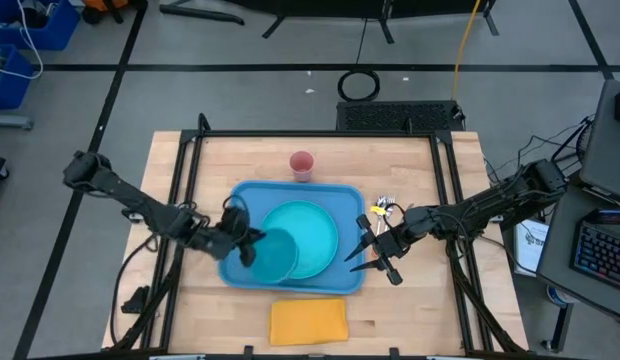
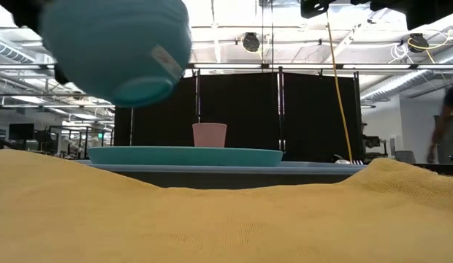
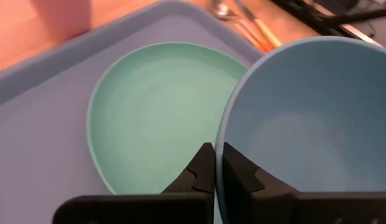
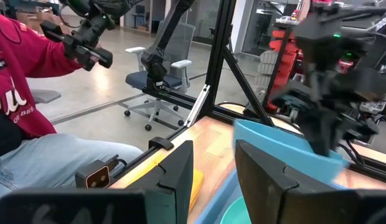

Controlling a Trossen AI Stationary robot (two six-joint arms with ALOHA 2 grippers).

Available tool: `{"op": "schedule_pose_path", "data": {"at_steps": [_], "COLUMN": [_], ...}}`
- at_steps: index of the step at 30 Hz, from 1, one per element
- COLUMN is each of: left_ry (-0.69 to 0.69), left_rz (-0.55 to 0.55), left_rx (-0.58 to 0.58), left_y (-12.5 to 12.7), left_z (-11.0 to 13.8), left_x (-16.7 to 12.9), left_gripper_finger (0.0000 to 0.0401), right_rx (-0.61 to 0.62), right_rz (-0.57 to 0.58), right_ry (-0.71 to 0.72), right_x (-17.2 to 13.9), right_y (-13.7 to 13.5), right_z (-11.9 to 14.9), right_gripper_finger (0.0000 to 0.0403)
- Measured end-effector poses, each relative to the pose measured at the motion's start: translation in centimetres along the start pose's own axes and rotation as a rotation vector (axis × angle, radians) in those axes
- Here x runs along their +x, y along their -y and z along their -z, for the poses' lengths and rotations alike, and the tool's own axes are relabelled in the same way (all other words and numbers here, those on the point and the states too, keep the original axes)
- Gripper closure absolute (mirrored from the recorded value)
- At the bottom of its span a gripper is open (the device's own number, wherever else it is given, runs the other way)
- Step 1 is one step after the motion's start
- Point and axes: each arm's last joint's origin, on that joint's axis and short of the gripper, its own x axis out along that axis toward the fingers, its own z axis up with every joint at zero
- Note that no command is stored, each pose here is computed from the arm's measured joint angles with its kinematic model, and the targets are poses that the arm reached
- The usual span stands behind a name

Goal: Set up tray
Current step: Put the blue bowl on the green plate

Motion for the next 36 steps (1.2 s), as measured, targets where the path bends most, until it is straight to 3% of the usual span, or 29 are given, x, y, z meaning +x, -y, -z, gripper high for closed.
{"op": "schedule_pose_path", "data": {"at_steps": [11, 23, 33, 36], "left_ry": [-0.059, -0.108, -0.158, -0.196], "left_rz": [-0.039, -0.086, -0.055, -0.079], "left_rx": [-0.090, -0.129, -0.140, -0.096], "left_y": [-3.3, -5.4, -5.4, -5.0], "left_z": [-3.4, -4.3, -4.5, -4.8], "left_x": [2.3, 4.9, 8.0, 8.6], "left_gripper_finger": [0.0387, 0.0392, 0.0393, 0.0392], "right_rx": [-0.011, -0.017, -0.004, -0.005], "right_rz": [0.000, 0.014, 0.038, 0.038], "right_ry": [0.000, -0.002, -0.011, -0.007], "right_x": [0.0, -0.1, -0.4, -0.4], "right_y": [0.0, 0.3, 0.9, 0.9], "right_z": [0.0, 0.1, 0.6, 0.5], "right_gripper_finger": [0.0293, 0.0293, 0.0293, 0.0293]}}
